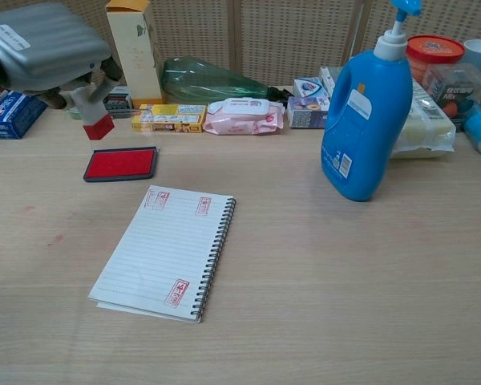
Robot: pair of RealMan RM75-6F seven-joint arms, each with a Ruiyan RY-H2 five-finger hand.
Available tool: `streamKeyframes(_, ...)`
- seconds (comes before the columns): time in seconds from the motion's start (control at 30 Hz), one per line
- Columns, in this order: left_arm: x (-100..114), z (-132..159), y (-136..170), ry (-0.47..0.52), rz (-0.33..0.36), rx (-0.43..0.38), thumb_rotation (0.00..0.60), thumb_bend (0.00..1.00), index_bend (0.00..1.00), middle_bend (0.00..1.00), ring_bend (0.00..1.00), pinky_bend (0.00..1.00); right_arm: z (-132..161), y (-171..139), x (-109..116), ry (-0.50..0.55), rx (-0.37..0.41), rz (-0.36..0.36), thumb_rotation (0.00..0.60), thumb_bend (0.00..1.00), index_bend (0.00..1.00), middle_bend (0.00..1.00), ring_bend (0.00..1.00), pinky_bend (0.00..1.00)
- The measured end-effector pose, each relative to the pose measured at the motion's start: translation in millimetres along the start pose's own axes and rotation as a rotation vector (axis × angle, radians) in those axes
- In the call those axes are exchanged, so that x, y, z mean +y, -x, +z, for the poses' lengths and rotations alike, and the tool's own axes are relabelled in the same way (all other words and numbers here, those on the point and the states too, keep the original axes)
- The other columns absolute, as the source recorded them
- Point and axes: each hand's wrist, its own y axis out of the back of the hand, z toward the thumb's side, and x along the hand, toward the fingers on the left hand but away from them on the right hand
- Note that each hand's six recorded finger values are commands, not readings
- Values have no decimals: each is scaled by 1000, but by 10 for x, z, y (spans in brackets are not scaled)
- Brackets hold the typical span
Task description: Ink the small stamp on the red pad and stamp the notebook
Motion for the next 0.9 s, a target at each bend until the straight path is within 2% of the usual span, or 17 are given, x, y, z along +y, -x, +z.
streamKeyframes(0.23,-280,-58,118,-36,-62,7,600,354,638,1000,1000,1000,9,-22,-5,-3,4,4,568,0,59,0,0,0)
streamKeyframes(0.63,-853,30,285,-75,-176,-8,600,353,639,1000,1000,1000,-8,-21,4,3,1,11,569,0,59,0,0,0)
streamKeyframes(0.9,-1130,133,367,-46,-230,-8,600,340,639,1000,1000,1000,-8,-24,-2,3,4,16,569,0,59,0,0,0)
